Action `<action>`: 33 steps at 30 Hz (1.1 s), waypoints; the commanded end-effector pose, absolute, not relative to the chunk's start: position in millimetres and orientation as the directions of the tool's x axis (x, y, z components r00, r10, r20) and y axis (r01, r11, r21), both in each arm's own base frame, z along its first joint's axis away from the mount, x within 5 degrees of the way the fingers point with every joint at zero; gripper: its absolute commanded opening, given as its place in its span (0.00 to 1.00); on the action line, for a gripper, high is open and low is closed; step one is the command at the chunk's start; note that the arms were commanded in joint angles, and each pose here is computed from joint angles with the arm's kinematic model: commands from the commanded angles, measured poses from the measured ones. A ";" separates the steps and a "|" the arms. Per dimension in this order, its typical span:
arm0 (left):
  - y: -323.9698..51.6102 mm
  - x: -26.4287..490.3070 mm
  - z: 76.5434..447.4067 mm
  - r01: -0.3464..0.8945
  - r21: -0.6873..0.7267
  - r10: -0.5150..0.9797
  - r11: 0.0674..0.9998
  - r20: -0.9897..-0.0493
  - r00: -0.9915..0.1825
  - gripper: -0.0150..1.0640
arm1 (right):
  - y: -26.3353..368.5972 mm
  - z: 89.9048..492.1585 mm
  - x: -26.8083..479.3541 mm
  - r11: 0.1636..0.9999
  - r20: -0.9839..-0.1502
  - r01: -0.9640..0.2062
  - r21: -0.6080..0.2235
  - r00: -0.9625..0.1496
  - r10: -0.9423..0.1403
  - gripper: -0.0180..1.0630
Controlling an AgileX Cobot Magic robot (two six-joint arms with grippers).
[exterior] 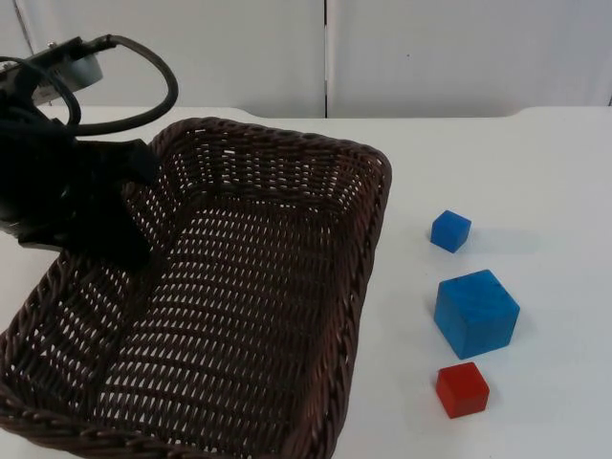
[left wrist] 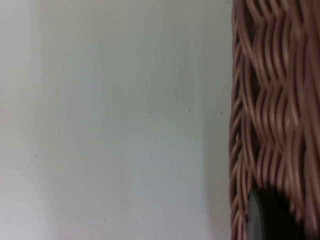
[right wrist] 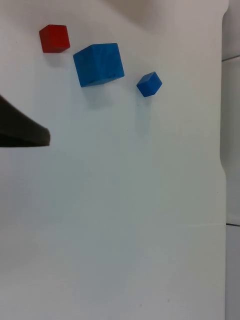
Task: Pick up the basket with the left hand and place the largest block into the basket with the right hand.
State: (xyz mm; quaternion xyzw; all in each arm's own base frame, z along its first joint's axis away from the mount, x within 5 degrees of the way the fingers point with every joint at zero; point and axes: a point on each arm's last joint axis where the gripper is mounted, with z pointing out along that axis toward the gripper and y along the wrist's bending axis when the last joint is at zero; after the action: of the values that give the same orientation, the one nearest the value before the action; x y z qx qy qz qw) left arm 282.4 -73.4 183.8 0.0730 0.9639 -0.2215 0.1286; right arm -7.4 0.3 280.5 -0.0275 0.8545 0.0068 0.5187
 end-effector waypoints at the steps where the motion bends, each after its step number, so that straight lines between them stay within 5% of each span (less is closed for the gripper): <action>1: -76.1 280.3 188.7 0.175 -0.442 0.052 0.880 -0.277 -0.959 0.02 | 0.4 280.3 -7.6 0.999 -0.889 -0.049 -0.017 -0.456 -0.038 0.99; 16: -76.3 280.5 188.9 0.171 -0.446 0.046 0.879 -0.278 -0.959 0.02 | 0.5 316.0 15.5 0.998 -0.916 -0.053 -0.045 -0.397 -0.062 0.99; 33: -76.3 280.5 188.9 0.171 -0.446 0.046 0.879 -0.278 -0.959 0.02 | 4.3 346.0 129.5 0.997 -0.780 -0.064 -0.038 -0.621 -0.070 0.99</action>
State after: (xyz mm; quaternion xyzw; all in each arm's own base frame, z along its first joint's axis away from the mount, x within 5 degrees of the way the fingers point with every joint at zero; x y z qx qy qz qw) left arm 282.5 -73.7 184.0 0.0707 0.9635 -0.2236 0.1290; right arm 122.1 5.2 344.3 -0.0362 0.9013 0.0022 0.4317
